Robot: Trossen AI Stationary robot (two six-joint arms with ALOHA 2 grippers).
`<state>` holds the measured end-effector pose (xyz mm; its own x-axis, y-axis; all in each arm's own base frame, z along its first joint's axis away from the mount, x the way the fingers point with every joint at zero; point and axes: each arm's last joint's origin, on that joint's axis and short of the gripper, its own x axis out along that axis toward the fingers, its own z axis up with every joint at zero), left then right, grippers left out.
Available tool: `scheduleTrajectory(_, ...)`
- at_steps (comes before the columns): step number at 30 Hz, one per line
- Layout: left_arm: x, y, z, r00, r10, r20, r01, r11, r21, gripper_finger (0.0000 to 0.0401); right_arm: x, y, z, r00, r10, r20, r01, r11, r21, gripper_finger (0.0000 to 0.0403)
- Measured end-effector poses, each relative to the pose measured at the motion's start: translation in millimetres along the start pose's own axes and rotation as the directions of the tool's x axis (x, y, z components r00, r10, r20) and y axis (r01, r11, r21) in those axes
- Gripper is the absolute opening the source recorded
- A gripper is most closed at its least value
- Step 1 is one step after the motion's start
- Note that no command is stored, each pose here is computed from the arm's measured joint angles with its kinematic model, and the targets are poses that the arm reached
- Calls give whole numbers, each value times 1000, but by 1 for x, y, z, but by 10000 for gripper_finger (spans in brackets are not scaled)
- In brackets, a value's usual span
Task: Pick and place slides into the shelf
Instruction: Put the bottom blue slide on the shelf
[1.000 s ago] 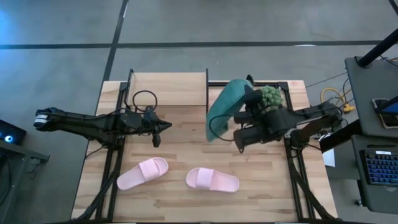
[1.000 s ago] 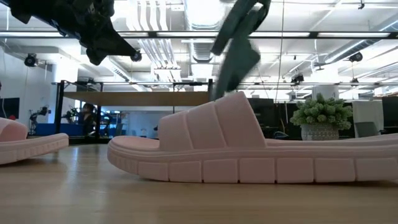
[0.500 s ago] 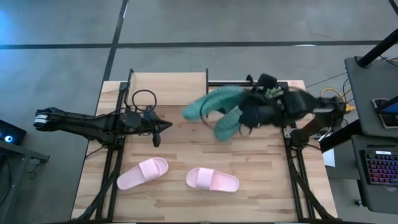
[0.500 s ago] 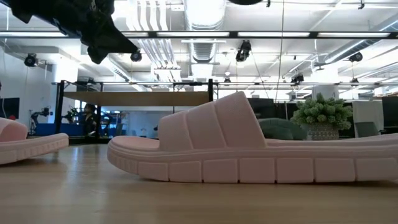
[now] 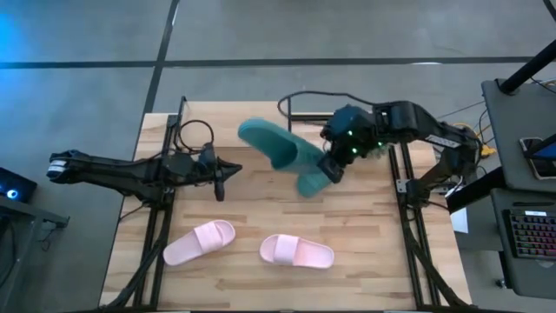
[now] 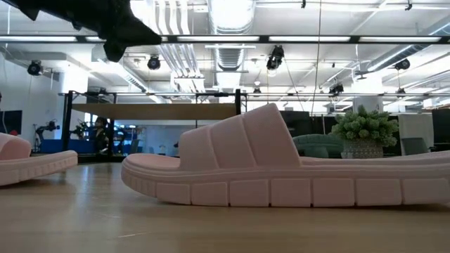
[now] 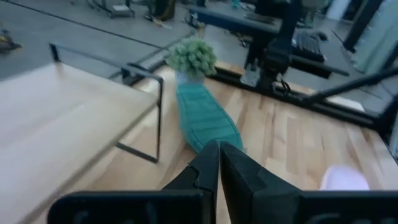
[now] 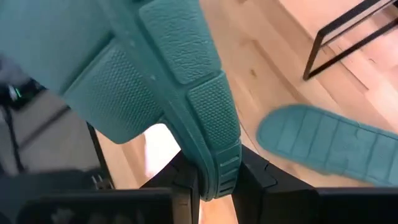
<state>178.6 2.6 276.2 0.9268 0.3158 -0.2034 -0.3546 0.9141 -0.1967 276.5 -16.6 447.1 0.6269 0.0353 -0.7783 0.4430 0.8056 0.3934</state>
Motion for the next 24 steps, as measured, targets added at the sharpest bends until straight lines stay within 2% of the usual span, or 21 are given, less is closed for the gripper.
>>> scheduleTrajectory(4, -4, -1, 15, 998, 34, 53, -36, 998, 50, 2, 6, -21, 15, 999, -15, 34, 12, 995, 96, 54)
scheduleTrajectory(6, -7, -2, 21, 996, 34, 76, -41, 995, 92, 2, 10, -34, 21, 1000, 19, 19, -22, 990, 138, 54)
scheduleTrajectory(10, -16, -2, 35, 994, 34, 99, -48, 989, 141, 2, 24, -58, 34, 988, 156, 7, -153, 965, 215, 54)
scheduleTrajectory(16, -26, 0, 45, 989, 43, 139, -68, 980, 185, 2, 61, -80, 60, 930, 357, 94, -368, 888, 275, 54)
scheduleTrajectory(19, -32, 2, 50, 983, 69, 173, -102, 976, 194, 2, 87, -95, 68, 926, 371, 66, -372, 869, 327, 54)
scheduleTrajectory(24, -42, 5, 54, 975, 87, 203, -129, 971, 202, 2, 128, -121, 76, 945, 326, 5, -298, 859, 416, 54)
